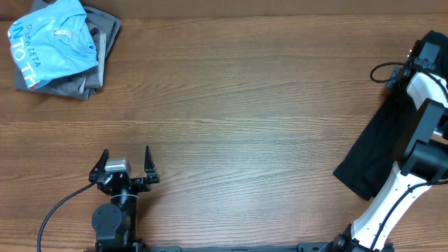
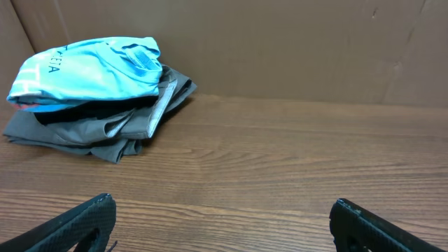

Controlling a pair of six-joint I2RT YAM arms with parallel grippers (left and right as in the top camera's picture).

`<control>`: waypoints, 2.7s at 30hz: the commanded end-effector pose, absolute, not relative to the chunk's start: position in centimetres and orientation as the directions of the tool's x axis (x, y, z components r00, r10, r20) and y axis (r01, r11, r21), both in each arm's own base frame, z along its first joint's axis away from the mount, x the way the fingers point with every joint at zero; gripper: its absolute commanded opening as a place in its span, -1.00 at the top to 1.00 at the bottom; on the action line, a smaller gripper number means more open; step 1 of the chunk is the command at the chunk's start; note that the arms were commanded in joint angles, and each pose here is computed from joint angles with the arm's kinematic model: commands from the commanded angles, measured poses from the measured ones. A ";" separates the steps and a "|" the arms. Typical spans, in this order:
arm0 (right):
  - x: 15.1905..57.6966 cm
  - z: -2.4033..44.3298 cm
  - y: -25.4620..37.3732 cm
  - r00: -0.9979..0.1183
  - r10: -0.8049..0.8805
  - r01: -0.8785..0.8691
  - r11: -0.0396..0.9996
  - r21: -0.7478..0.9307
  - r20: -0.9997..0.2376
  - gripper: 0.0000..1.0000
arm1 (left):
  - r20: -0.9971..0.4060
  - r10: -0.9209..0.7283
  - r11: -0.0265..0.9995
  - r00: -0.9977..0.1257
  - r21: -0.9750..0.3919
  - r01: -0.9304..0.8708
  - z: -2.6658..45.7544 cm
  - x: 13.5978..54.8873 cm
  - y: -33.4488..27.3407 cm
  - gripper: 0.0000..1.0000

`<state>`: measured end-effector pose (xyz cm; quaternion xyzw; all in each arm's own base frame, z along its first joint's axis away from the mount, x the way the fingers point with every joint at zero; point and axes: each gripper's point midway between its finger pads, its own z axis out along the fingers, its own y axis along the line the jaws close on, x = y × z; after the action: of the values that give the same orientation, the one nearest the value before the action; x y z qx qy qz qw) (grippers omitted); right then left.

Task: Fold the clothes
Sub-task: 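Lift the black T-shirt with the right gripper and drag it to table center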

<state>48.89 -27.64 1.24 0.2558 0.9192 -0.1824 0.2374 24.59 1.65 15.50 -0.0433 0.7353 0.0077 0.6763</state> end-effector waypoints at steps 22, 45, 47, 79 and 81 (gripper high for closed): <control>50.9 4.3 -27.2 -0.726 0.409 0.581 0.795 -0.174 -0.553 0.93 | -0.996 -0.038 0.997 -0.076 -0.033 -0.069 15.6 24.6 1.6 -1.00; 59.0 19.6 4.5 -0.643 0.199 -0.018 0.961 0.275 -0.740 0.92 | -0.996 -0.038 0.997 -0.076 -0.033 -0.069 15.6 24.6 1.6 -1.00; 58.6 19.7 10.1 -0.661 0.183 -0.113 0.934 0.338 -0.728 0.92 | -0.996 -0.038 0.997 -0.076 -0.033 -0.069 15.6 24.6 1.6 -1.00; 51.6 21.8 26.2 -0.723 0.129 -0.219 0.889 0.402 -0.679 -1.00 | -0.996 -0.038 0.997 -0.076 -0.033 -0.069 15.6 24.6 1.6 -1.00; 52.8 21.0 24.0 -0.729 0.156 -0.178 0.897 0.405 -0.667 -1.00 | -0.996 -0.038 0.997 -0.076 -0.033 -0.069 15.6 24.6 1.6 -1.00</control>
<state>51.92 26.17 17.41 -0.0223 0.9154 0.2197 0.3365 24.59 1.65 15.50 -0.0433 0.7353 0.0077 0.6763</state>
